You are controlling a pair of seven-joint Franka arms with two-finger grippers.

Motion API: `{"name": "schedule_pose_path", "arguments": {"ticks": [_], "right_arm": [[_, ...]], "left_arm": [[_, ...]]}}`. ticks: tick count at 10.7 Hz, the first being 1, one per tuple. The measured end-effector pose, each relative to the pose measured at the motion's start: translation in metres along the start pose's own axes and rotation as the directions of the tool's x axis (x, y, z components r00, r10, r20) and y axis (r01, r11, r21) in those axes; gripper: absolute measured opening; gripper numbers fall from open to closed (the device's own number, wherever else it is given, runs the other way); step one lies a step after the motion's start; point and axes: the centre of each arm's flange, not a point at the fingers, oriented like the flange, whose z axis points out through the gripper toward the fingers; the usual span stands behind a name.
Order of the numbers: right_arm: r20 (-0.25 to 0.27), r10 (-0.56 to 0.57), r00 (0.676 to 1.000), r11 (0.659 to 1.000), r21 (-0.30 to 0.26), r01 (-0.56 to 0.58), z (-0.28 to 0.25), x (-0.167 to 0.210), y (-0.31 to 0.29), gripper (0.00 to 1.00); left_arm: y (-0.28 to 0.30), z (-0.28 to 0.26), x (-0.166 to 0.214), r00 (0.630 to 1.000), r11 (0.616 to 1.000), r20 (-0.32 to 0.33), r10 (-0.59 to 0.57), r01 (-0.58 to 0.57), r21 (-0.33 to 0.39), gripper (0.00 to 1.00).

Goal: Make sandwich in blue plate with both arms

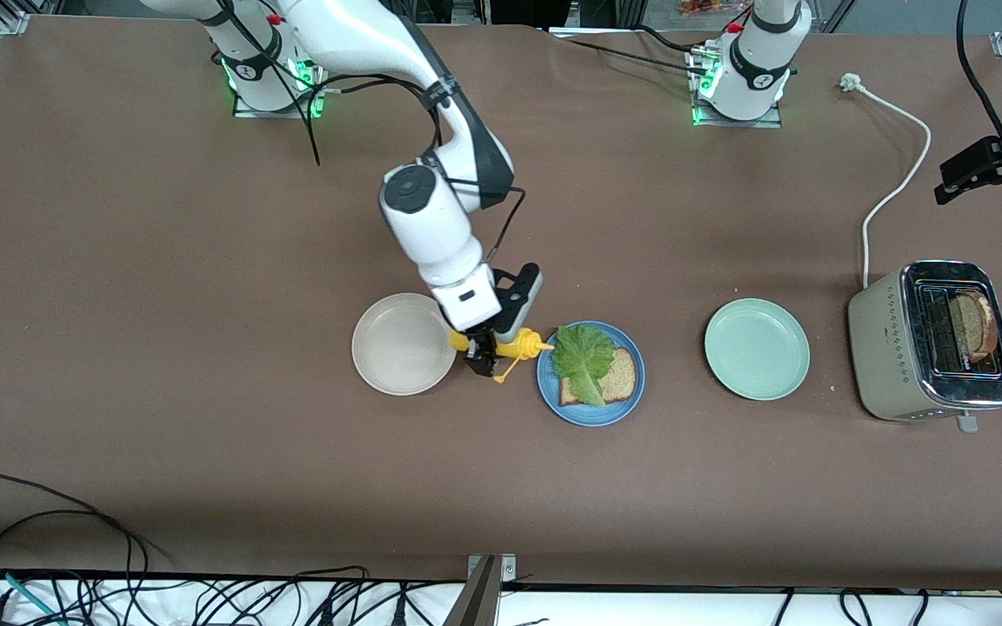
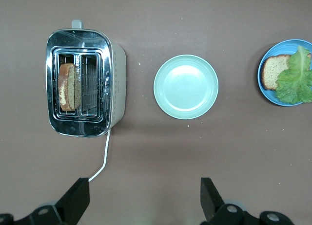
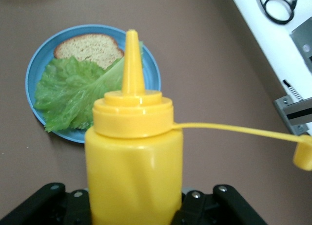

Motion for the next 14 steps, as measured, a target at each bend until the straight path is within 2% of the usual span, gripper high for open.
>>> {"name": "schedule_pose_path", "arguments": {"ticks": [2,6,10,14], "right_arm": [[0.059,-0.049,0.997,0.998,-0.031,0.051,0.029,-0.003,-0.029,0.08],[0.163,-0.156,0.974,0.982,-0.079,0.171,0.058,-0.018,-0.041,0.08],[0.229,-0.265,0.937,0.951,-0.098,0.293,0.085,-0.023,-0.055,0.07],[0.357,-0.329,0.874,0.916,-0.105,0.388,0.096,-0.015,-0.071,0.05]], "left_arm": [[0.001,0.0,0.0,1.0,1.0,0.0,0.001,-0.001,0.0,1.0],[0.001,0.0,0.0,1.0,1.0,0.0,0.001,-0.001,0.0,1.0],[0.006,0.0,-0.001,1.0,1.0,0.007,0.012,-0.012,0.001,1.0],[0.007,0.001,-0.001,1.0,1.0,0.014,0.014,-0.014,0.001,1.0]]}}
